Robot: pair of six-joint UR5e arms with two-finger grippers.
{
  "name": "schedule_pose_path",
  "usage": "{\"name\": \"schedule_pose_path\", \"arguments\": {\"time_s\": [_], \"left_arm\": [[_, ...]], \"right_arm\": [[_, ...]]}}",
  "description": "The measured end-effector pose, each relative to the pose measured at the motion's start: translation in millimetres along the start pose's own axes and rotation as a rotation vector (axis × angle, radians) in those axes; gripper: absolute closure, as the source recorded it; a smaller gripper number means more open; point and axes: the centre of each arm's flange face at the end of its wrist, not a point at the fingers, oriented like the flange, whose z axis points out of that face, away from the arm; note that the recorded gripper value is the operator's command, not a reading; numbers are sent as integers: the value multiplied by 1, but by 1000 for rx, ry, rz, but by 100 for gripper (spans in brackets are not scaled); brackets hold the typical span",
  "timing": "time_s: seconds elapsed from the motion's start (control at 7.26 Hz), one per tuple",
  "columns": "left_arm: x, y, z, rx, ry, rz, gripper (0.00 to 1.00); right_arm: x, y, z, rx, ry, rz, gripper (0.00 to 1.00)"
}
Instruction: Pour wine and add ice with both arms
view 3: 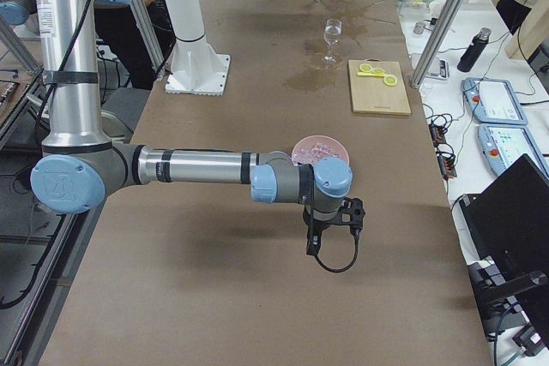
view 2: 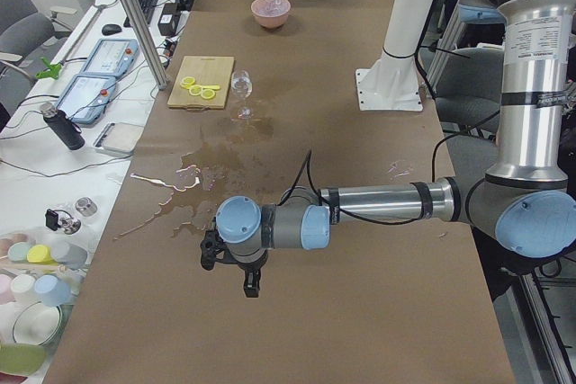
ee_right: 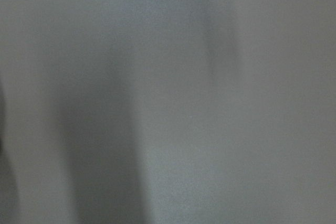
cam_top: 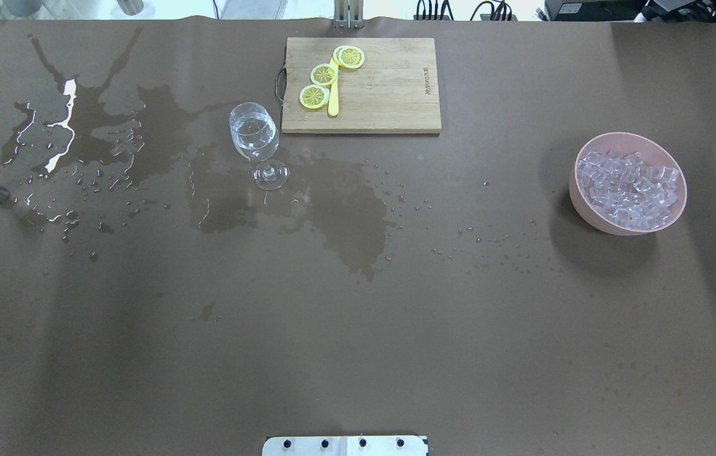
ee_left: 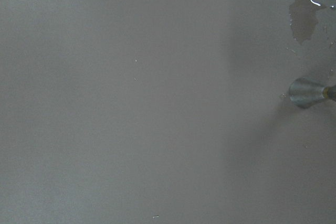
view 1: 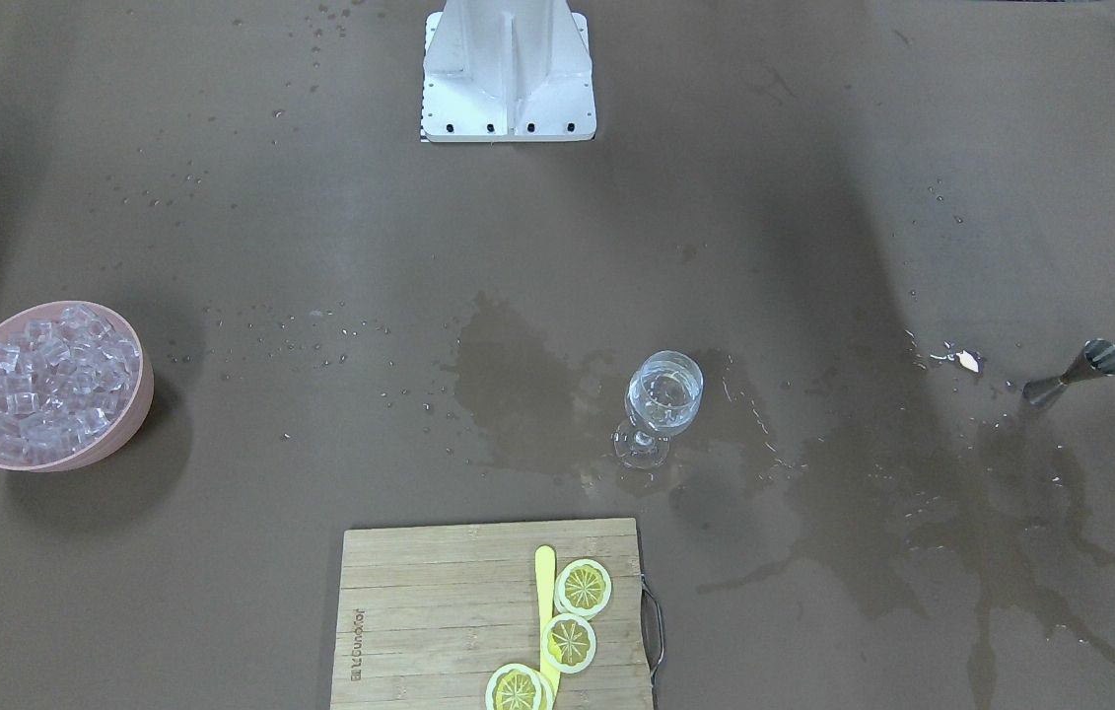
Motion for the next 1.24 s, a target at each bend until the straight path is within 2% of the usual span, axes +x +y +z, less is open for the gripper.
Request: {"name": "schedule_pose_path", "arguments": {"time_s": [0.83,1.24], "left_arm": [[-2,3,2,-4,-1,-5,2],[-3,3,2,-3,0,-5,2]], "right_arm": [[-21,-9,-23,35,-79,-7,0],[-46,-29,-45,66,-93,-4,0]]}}
